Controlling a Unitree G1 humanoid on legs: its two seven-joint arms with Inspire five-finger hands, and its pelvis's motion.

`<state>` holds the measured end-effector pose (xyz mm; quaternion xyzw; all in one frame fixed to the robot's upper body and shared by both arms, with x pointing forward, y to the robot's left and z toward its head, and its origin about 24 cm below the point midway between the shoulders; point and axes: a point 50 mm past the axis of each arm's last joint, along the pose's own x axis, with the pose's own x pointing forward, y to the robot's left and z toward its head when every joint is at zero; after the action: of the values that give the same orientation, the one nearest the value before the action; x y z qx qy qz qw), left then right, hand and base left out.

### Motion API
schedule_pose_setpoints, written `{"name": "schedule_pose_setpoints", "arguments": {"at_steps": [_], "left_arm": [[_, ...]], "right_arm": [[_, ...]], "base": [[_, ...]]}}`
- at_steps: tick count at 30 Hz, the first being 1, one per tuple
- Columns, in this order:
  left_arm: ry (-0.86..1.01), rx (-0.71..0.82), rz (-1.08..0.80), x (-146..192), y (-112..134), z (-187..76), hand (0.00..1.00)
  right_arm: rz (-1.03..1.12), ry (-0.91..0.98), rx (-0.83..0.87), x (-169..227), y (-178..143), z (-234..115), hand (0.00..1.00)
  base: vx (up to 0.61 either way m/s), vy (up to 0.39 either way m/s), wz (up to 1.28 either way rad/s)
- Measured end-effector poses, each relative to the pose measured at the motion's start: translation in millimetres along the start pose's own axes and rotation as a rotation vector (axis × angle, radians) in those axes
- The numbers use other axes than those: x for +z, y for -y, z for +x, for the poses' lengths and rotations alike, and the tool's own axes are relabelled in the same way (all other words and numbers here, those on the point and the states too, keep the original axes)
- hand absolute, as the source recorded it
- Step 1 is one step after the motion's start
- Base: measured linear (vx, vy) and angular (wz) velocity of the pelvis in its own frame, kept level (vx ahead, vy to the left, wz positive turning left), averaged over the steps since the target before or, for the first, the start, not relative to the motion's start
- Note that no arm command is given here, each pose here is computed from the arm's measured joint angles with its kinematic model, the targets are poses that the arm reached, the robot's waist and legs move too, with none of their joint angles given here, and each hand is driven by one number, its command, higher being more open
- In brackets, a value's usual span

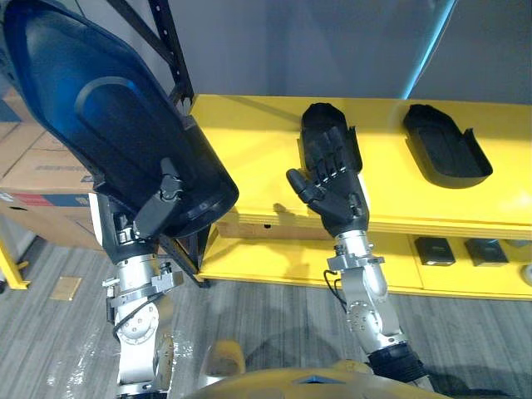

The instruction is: Walk over and take three plastic housings, then place them on the shelf

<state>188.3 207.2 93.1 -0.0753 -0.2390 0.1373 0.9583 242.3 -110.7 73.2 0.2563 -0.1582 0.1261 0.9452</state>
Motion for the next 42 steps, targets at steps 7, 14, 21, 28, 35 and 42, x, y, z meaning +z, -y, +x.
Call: {"name": "schedule_pose_setpoints", "arguments": {"at_steps": [7, 14, 21, 28, 35, 42], "left_arm": [[-0.017, -0.177, -0.025, -5.1, 41.3, 5.5, 0.00], [-0.055, -0.258, 0.107, -9.9, 44.2, 3.8, 0.00], [-0.056, -0.169, 0.314, -9.9, 13.3, 16.6, 0.00], [-0.154, -0.095, 0.352, -30.4, -13.8, 39.6, 0.00], [-0.312, -0.070, 0.112, -65.9, -32.8, 89.0, 0.00], [-0.357, 0.015, -0.070, -72.5, -34.9, 119.9, 0.00]], "right_arm": [[-0.065, 0.092, -0.062, 26.2, 10.7, -8.5, 1.00], [-0.173, 0.091, -0.170, 44.7, 40.8, -29.5, 1.00], [-0.252, 0.161, -0.182, 71.8, 47.6, -39.0, 1.00], [-0.155, 0.032, -0.085, 55.8, 42.1, -49.2, 1.00], [-0.147, -0.096, 0.121, 38.9, 21.4, -43.5, 1.00], [-0.137, -0.136, 0.282, 33.6, 2.9, -27.3, 1.00]], "base": [[-0.01, 0.039, 0.25], [-0.02, -0.065, -0.03], [-0.03, -0.008, -0.22], [-0.04, 0.001, -0.14], [-0.05, -0.006, -0.12], [-0.06, 0.000, -0.15]]}}
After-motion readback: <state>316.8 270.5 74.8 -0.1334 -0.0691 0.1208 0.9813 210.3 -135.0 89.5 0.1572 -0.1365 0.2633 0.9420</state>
